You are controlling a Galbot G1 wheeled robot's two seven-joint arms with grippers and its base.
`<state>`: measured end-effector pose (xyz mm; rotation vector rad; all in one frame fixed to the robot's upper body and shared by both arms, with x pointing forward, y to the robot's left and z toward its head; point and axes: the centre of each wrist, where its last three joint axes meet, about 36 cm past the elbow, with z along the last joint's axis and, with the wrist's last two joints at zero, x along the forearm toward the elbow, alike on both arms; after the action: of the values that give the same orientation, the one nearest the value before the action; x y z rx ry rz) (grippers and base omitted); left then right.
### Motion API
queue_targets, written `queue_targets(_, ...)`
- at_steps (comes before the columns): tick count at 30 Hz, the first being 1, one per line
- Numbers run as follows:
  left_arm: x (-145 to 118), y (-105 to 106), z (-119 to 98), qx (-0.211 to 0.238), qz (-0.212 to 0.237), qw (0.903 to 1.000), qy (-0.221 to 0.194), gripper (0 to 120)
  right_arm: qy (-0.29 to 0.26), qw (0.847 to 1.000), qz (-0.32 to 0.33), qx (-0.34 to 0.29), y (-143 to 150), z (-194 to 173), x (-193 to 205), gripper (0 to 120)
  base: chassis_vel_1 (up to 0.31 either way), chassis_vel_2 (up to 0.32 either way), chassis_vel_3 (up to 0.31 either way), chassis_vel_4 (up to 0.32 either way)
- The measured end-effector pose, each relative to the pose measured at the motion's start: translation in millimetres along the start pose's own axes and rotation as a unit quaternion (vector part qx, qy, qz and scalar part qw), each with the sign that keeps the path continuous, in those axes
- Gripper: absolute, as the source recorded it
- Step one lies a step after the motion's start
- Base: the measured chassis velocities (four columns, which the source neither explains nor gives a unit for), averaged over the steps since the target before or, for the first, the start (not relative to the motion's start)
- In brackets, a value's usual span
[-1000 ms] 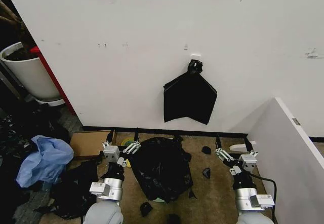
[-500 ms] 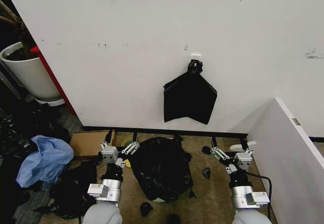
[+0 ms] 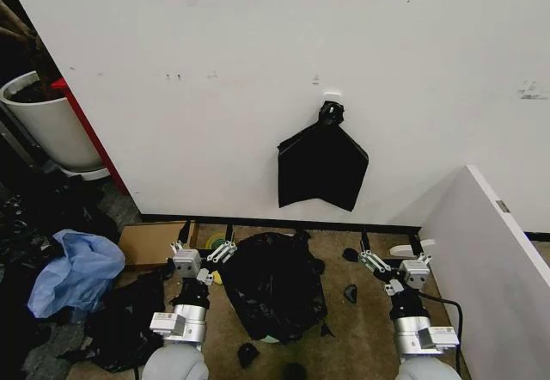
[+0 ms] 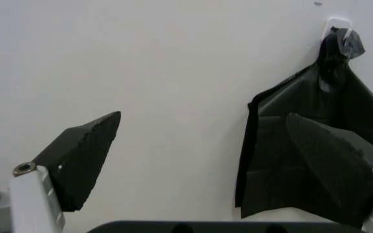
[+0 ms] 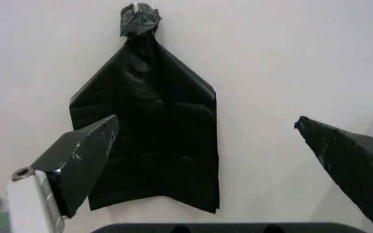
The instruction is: Place the garbage bag over the trash bin.
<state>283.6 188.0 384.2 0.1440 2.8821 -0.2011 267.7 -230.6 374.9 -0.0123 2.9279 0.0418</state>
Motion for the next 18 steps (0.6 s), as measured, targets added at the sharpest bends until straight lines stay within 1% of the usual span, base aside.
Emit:
queue_targets(11,0.6,-0.5,-1.2,0.001,0.001,1.0000,-0.004,100,0.005,1.000,0.007,-0.003,5.5,1.9,3.5,100,0.000,0.000,0.000,0.000)
queue_targets(18,-1.8,-0.4,-1.9,0.002,0.000,1.0000,-0.004,100,0.001,1.000,0.018,0.002,1.3,-1.8,3.9,100,0.000,0.000,0.000,0.000)
